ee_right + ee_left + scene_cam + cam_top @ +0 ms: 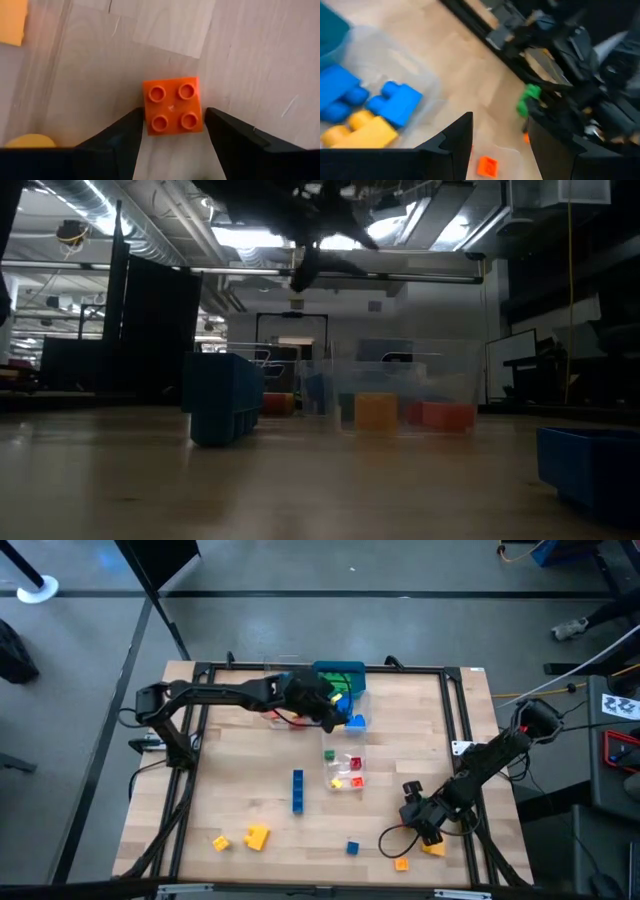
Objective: Sort blocks by size
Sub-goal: Put the orange 4 stud small game piece into the bottom transparent bin
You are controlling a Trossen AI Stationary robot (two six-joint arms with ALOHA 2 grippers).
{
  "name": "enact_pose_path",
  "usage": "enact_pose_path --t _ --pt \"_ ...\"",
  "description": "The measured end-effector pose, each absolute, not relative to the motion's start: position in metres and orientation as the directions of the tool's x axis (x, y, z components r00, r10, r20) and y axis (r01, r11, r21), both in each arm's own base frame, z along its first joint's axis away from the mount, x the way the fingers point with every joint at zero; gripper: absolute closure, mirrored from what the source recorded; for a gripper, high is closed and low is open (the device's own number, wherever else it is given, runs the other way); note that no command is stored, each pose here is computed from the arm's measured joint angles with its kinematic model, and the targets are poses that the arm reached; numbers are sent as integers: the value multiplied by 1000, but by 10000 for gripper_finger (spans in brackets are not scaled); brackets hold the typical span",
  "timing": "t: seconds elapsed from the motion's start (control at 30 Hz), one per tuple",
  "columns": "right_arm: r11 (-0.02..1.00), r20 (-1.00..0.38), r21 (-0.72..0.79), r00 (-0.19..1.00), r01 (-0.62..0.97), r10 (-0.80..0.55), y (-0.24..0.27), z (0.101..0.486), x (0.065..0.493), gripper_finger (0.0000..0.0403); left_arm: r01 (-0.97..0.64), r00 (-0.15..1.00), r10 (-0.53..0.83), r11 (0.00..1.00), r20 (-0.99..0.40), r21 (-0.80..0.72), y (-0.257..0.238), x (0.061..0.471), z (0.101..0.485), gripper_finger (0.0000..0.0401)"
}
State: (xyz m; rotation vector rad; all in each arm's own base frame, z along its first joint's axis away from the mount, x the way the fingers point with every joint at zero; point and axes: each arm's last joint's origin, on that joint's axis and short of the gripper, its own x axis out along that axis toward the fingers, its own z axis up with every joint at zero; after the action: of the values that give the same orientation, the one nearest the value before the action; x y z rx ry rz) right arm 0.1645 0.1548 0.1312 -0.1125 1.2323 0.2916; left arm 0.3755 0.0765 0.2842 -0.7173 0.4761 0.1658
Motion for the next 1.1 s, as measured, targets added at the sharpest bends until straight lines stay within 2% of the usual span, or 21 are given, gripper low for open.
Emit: enact_pose_path --t 0.23,0.47,0.67,0.83,0.97,1.1 --pt "953 -926 74 335 -292 175 157 132 168 258 -215 870 -117 784 -479 -582 32 367 301 231" --pt "948 -891 49 415 -315 184 167 150 181 258 -99 841 -237 816 -487 -569 -25 366 301 231" --pt "903 -833 -73 524 -422 178 177 181 202 242 -54 831 -253 850 -496 -525 -76 359 301 231" --pt "871 -778 -233 620 -432 99 166 206 228 250 -32 830 -255 866 -495 -499 -114 350 300 231" --pt "856 -737 -350 676 -382 0 146 220 248 255 -5 823 -273 873 -498 -487 -140 343 297 231" --pt "858 -724 -392 687 -333 -63 122 227 265 241 -3 812 -273 882 -517 -470 -162 339 288 231"
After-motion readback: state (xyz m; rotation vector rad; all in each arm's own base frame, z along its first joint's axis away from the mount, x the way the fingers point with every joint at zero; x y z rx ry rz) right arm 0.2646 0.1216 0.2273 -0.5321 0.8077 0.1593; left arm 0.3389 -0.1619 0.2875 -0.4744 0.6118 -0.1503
